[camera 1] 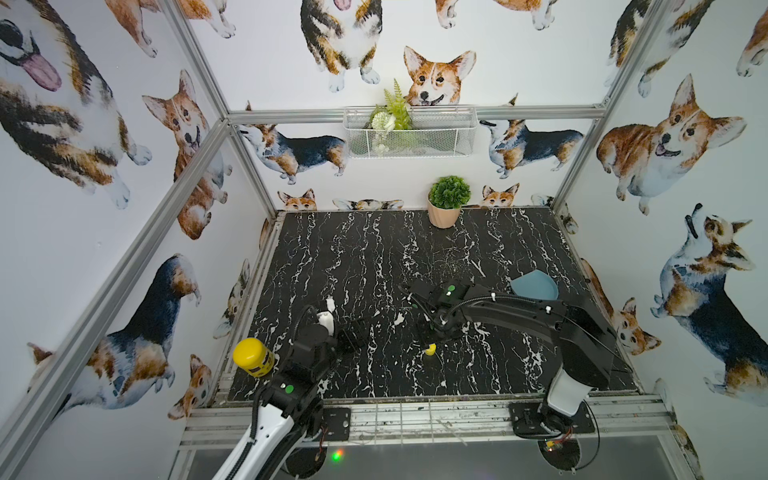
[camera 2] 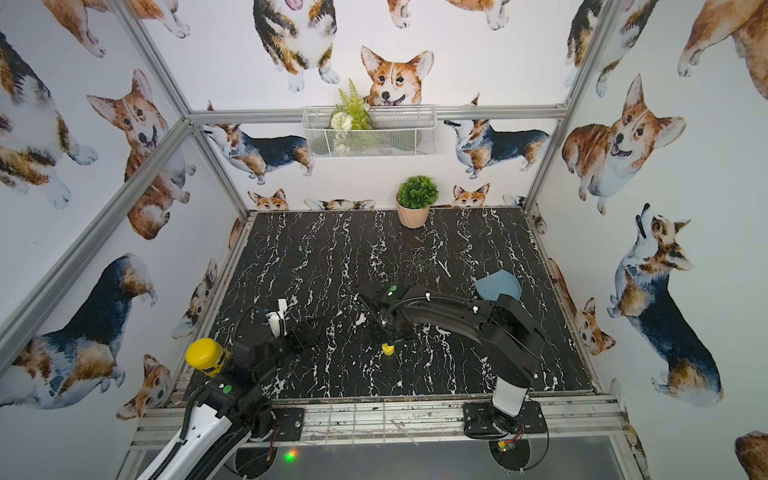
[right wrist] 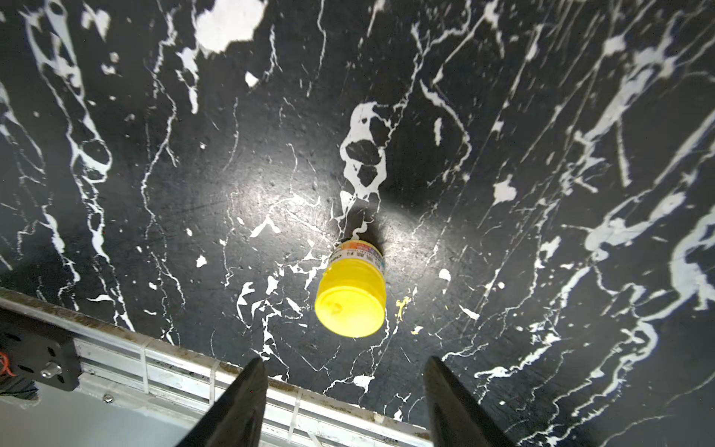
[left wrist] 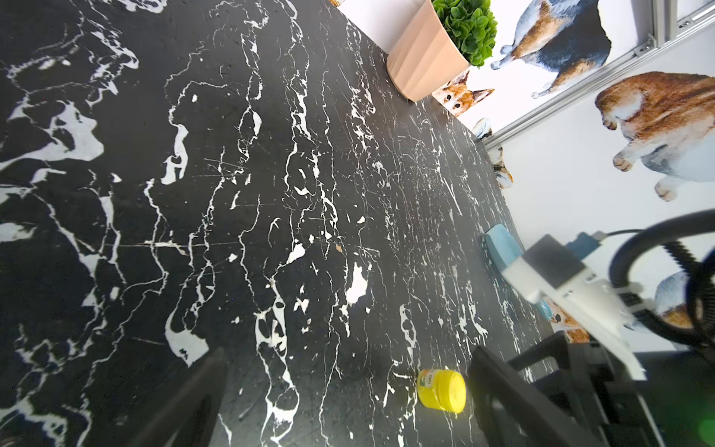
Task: Close the paint jar lid
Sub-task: Pick up the paint jar from the center of the board.
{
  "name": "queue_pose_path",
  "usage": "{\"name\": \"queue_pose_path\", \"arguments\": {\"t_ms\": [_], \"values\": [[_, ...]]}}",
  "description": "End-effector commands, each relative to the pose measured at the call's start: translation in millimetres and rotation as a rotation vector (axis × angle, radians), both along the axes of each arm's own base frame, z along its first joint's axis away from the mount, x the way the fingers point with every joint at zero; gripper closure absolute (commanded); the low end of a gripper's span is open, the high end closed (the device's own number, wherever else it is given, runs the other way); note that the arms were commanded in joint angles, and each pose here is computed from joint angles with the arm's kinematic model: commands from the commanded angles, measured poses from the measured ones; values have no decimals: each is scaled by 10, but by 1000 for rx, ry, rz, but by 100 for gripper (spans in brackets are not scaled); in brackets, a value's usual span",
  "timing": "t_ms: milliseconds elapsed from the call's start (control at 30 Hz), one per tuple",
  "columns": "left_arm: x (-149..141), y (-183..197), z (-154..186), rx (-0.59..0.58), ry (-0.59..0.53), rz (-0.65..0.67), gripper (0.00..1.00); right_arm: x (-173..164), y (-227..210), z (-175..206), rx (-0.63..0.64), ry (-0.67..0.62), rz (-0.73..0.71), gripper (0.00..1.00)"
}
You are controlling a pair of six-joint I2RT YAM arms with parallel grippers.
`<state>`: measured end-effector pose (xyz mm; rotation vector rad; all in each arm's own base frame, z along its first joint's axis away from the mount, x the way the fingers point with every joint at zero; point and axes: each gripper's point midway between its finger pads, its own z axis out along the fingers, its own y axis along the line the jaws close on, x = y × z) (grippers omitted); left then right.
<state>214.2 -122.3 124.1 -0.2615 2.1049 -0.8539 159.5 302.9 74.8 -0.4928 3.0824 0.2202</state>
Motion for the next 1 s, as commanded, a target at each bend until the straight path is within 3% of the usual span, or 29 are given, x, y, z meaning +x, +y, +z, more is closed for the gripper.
{"name": "queue_pose_path", "arguments": {"t_ms": [0,300,667,967], "values": [[3,-59,97,-27,-40,-28,0,-41,-7,-98,-20,33,1,35],[-14,-72,107,-35,-50,-36,0,-21,8,-307,-65,51,10,36],[-12,-162,170,-68,-73,-77,0,10,-12,-444,-104,50,19,59],[47,-421,303,-159,-93,-179,0,46,-40,-292,-92,29,30,67]]}}
